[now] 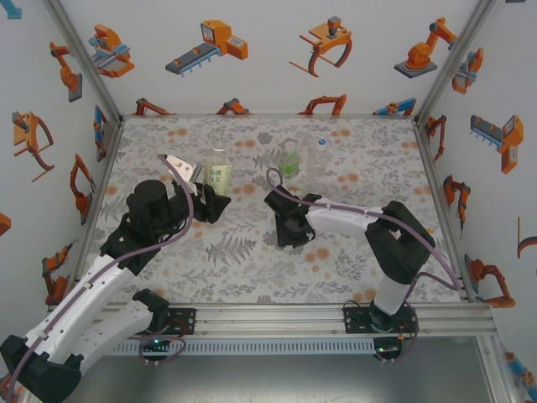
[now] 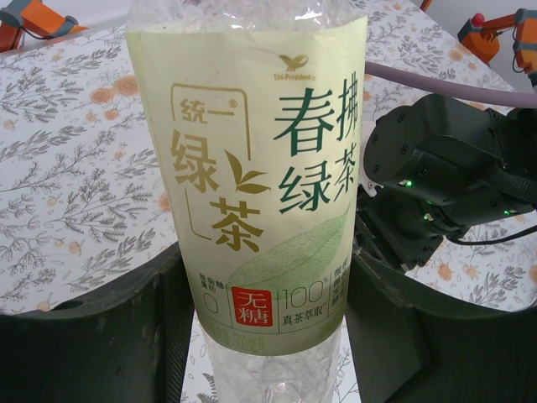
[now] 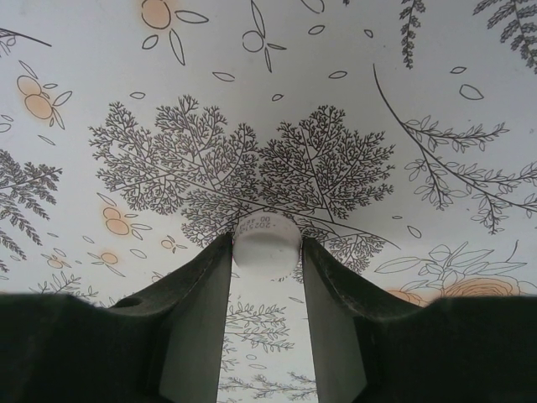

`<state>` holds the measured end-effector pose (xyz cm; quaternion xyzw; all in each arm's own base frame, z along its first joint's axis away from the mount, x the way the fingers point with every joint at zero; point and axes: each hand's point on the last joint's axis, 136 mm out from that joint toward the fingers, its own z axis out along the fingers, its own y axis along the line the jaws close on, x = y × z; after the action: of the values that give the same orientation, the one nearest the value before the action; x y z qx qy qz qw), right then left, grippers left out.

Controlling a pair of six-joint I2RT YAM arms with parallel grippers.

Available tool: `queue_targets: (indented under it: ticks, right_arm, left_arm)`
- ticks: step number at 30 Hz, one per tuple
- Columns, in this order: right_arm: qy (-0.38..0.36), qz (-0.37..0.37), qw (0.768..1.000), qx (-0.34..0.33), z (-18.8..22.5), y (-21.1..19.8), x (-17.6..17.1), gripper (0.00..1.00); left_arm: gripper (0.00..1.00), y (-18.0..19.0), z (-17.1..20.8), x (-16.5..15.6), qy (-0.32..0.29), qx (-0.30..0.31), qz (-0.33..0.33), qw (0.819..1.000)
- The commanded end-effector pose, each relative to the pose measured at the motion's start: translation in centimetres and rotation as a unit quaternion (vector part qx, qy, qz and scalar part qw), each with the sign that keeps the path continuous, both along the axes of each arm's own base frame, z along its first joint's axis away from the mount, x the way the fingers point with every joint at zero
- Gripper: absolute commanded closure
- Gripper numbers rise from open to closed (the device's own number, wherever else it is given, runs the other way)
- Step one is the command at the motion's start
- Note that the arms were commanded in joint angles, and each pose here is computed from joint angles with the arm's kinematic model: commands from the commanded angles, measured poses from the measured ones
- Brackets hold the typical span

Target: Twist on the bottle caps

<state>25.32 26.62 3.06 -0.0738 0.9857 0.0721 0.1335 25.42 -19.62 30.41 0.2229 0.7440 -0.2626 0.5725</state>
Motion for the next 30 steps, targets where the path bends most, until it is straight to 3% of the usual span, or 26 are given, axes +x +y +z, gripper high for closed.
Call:
queue_targets:
  ticks: [1, 10, 16, 25, 30]
  right_arm:
    - [0.015, 0.002, 1.0, -0.012, -0.8, -0.3, -0.8, 0.61]
    - [0.01, 0.001, 1.0, -0.011, -0.4, -0.3, -0.7, 0.67]
    - [-0.028, 0.011, 1.0, 0.006, 2.5, -0.3, 0.0, 0.7]
    - [-0.126, 0.07, 0.986, 0.084, 12.0, 0.4, 0.8, 0.77]
    - [-0.202, 0.151, 0.959, 0.127, 18.7, 0.4, -0.3, 0.84]
  left_arm:
    - [1.0, 0.1, 1.1, 0.0, -0.011, -0.014, 0.0, 1.0]
    - [1.0, -0.2, 0.7, 0.0, -0.006, -0.009, -0.007, 1.0]
    - [1.0, -2.0, 0.1, -1.1, -0.019, 0.018, -0.077, 0.997]
    - [1.0, -5.1, -1.2, -4.0, -0.036, 0.072, -0.227, 0.971]
    - [1.0, -6.0, -1.8, -6.1, -0.052, 0.105, -0.293, 0.949]
